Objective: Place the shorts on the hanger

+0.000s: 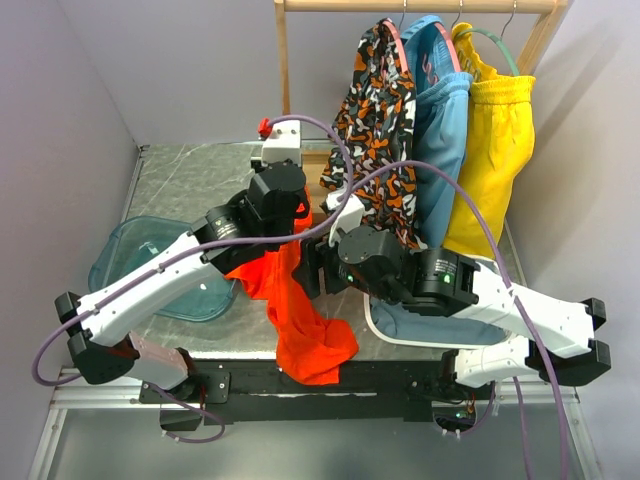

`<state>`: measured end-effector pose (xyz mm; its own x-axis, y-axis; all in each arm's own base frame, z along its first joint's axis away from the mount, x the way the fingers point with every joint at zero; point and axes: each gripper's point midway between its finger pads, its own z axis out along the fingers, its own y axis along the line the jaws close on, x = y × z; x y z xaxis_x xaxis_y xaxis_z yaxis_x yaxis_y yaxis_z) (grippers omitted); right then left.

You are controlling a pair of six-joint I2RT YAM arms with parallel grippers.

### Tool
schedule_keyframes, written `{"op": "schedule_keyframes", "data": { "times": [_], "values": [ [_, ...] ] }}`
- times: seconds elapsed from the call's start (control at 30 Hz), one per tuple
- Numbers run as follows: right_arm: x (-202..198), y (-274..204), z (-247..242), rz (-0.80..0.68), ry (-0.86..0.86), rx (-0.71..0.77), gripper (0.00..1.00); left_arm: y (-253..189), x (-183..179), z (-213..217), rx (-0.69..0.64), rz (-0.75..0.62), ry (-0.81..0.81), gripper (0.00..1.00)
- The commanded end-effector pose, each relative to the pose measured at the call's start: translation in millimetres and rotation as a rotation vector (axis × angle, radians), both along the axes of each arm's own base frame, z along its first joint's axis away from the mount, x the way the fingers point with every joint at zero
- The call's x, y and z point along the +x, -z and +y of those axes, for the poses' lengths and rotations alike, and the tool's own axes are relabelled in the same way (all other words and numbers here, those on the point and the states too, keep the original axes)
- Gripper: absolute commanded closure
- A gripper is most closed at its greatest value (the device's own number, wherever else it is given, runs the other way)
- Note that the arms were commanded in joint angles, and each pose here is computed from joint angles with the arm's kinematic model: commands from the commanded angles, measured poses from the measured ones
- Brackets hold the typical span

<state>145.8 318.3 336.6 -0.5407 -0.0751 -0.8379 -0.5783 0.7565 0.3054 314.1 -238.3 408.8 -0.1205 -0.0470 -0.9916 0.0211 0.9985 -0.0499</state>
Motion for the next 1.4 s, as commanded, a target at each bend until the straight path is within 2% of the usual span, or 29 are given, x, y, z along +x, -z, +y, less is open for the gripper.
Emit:
{"op": "schedule_keyframes", "data": {
  "times": [0.0,0.2,0.27,0.4,0.5,0.57,0.67,0.7,0.77,0.8,0.83,0.87,0.97,1.07,1.13,1.37],
  "values": [
    [-13.1,-11.4,13.4,0.056,0.028,0.167,0.22,-39.1,-0.5,13.5,-0.111,-0.07,-0.083,0.99],
    [-11.3,-1.3,23.8,0.044,0.135,0.21,0.11,-42.0,4.2,8.6,-0.131,-0.056,-0.109,0.99],
    [-5.1,3.1,25.8,0.03,0.175,0.201,0.11,-42.6,5.6,6.8,-0.13,-0.053,-0.114,0.99],
    [6.4,23.7,23.7,0.019,0.269,0.089,0.12,-45.1,6.6,0.9,-0.156,-0.043,-0.102,0.99],
    [14.3,37.5,21.1,0.011,0.32,0.006,0.23,-46.6,7.0,-3.2,-0.172,-0.03,-0.094,0.99],
    [20.3,47.3,16.0,0.019,0.354,-0.04,0.24,-48.9,6.3,-4.8,-0.174,-0.024,-0.088,0.99],
    [27.6,55.2,-1.5,0.016,0.396,-0.046,0.37,-50.1,5.0,-8.8,-0.189,-0.016,-0.061,0.99],
    [28.5,52.1,2.2,0.023,0.377,-0.008,0.55,-50.2,4.8,-10.5,-0.194,-0.014,-0.048,0.99],
    [33.8,53.5,-6.1,0.019,0.366,0.024,0.66,-51.1,2.7,-11.2,-0.199,-0.012,-0.033,0.99],
    [35.2,49.5,-3.3,0.007,0.343,0.044,0.82,-50.8,1.9,-12.6,-0.194,-0.01,-0.022,0.99],
    [35.0,50.0,-3.3,0.007,0.324,0.045,0.93,-50.6,1.2,-13.9,-0.196,-0.008,-0.015,0.99],
    [36.8,50.6,-6.6,-0.001,0.326,0.044,1.0,-50.6,0.9,-13.8,-0.192,-0.007,-0.013,0.99],
    [38.9,50.5,-10.1,-0.062,0.289,0.001,1.0,-50.9,-1.9,-16.6,-0.196,0.003,0.019,0.98],
    [42.8,48.4,-15.8,-0.12,0.282,-0.021,1.0,-56.8,-6.8,-18.7,-0.217,0.005,0.058,0.77],
    [44.0,42.9,-16.5,-0.146,0.278,-0.002,1.0,-59.8,-8.6,-19.1,-0.22,0.005,0.074,0.71],
    [47.3,31.7,-23.9,-0.211,0.268,0.008,1.0,-68.2,-13.8,-19.7,-0.232,-0.001,0.115,0.73]
  ]
}}
